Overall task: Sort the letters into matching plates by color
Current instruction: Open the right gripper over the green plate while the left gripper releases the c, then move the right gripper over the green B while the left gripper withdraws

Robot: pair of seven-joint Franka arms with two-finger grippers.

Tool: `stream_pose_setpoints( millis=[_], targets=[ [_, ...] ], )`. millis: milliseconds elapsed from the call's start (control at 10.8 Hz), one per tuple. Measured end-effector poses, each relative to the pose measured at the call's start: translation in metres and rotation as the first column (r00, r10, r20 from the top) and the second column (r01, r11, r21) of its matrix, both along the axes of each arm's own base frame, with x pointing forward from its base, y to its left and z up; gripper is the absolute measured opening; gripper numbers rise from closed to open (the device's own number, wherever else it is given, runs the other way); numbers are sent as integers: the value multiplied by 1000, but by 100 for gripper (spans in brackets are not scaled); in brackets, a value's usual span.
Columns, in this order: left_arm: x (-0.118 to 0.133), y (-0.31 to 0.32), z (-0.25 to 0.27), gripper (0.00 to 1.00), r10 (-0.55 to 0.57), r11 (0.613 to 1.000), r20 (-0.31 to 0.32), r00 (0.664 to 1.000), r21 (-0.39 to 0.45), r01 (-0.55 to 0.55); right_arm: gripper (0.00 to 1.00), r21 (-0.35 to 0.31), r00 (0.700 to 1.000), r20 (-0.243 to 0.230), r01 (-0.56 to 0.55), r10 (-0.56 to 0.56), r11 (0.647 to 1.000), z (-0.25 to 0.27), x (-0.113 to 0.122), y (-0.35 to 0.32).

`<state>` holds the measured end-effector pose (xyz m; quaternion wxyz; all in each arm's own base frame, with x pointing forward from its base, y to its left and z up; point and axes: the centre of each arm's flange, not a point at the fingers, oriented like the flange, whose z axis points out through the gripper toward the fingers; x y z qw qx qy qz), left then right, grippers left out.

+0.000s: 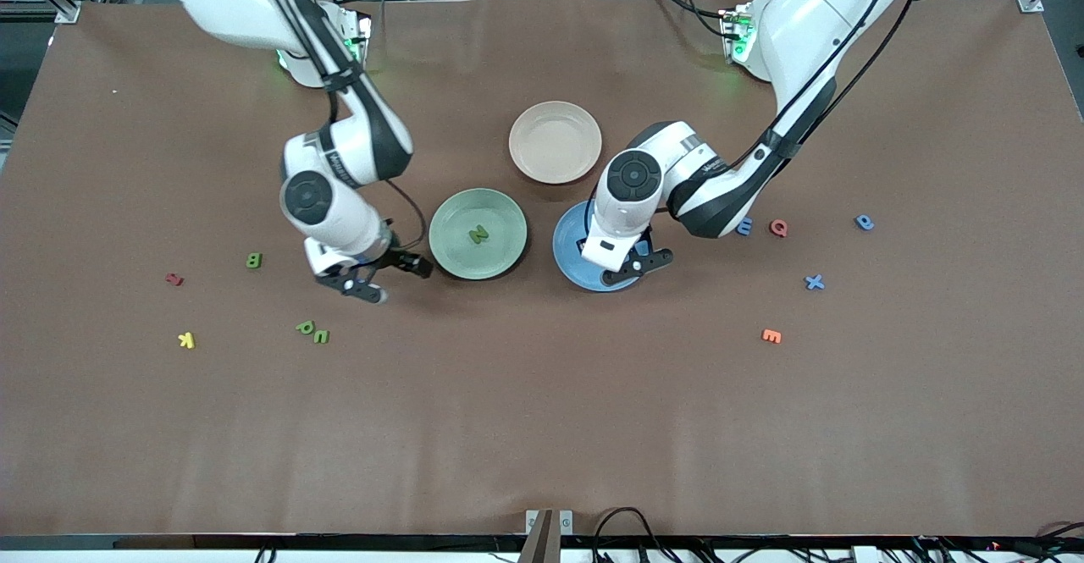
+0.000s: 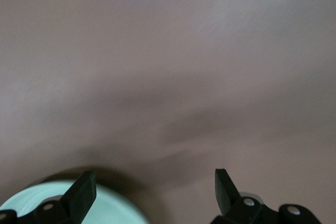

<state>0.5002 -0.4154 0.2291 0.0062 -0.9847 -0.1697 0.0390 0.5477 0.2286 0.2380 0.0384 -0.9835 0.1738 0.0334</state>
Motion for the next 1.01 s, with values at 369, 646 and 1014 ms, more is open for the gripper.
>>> stream_pose_setpoints(
  millis=[369,646,1014],
  targets=[
    [3,2,-22,37,18,1000,6,1000,5,-18,100,-49,983,2,-181,181,982,12,29,-105],
    [21,8,-13,74,46,999,30,998,-6,-46,100,-82,946,3,-322,323,943,15,39,-181],
    [45,34,1,100,88,996,51,995,-7,-88,100,-99,905,-22,-425,425,900,15,28,-259]
  ],
)
